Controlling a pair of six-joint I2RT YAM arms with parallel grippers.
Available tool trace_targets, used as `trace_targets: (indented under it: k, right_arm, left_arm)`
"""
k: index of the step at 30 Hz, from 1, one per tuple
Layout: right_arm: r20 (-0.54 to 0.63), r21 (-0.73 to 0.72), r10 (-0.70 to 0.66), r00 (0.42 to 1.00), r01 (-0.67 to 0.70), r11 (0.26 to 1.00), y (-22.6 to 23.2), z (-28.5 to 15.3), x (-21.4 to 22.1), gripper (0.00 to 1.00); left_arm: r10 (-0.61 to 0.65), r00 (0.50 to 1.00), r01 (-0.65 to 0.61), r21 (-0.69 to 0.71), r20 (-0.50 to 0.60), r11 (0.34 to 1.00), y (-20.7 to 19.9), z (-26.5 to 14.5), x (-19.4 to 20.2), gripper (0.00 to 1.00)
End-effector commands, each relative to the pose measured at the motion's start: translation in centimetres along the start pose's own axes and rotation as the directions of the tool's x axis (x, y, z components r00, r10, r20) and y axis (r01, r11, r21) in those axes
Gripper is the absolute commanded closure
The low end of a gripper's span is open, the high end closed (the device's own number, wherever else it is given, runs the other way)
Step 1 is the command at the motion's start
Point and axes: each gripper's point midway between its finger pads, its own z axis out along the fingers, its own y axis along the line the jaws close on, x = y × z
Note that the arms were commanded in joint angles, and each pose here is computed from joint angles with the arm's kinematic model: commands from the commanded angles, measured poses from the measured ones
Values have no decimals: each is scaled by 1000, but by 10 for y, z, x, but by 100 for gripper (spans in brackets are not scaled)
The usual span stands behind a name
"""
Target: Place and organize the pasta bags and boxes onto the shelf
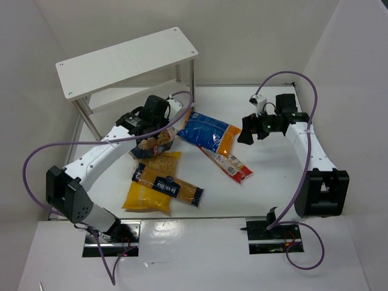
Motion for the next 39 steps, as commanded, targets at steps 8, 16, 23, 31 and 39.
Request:
trace_targets:
  k: [8, 16, 23, 31, 39]
  right_arm:
    - [49, 10, -38, 998, 38, 999, 5, -11, -10, 0]
    - [48, 9, -37, 998, 37, 999, 6, -10, -6, 0]
    - [48, 9, -37, 998, 37, 999, 6, -10, -6, 0]
    - [48, 9, -37, 998, 37, 999, 7, -11, -8, 0]
    - [38, 15, -31, 999, 31, 999, 4, -9, -5, 0]
  left_arm:
    - [30, 999, -30, 8, -21, 1000, -4, 6, 11, 49]
    - [126, 981, -114, 90, -149, 989, -16, 21, 41, 0]
    - [206, 948, -178, 133, -244, 975, -28, 48, 72, 0]
    - [255, 927, -214, 167, -276, 962, -36, 78, 88, 0]
    - [229, 937, -196, 147, -264, 970, -31, 107, 91, 94]
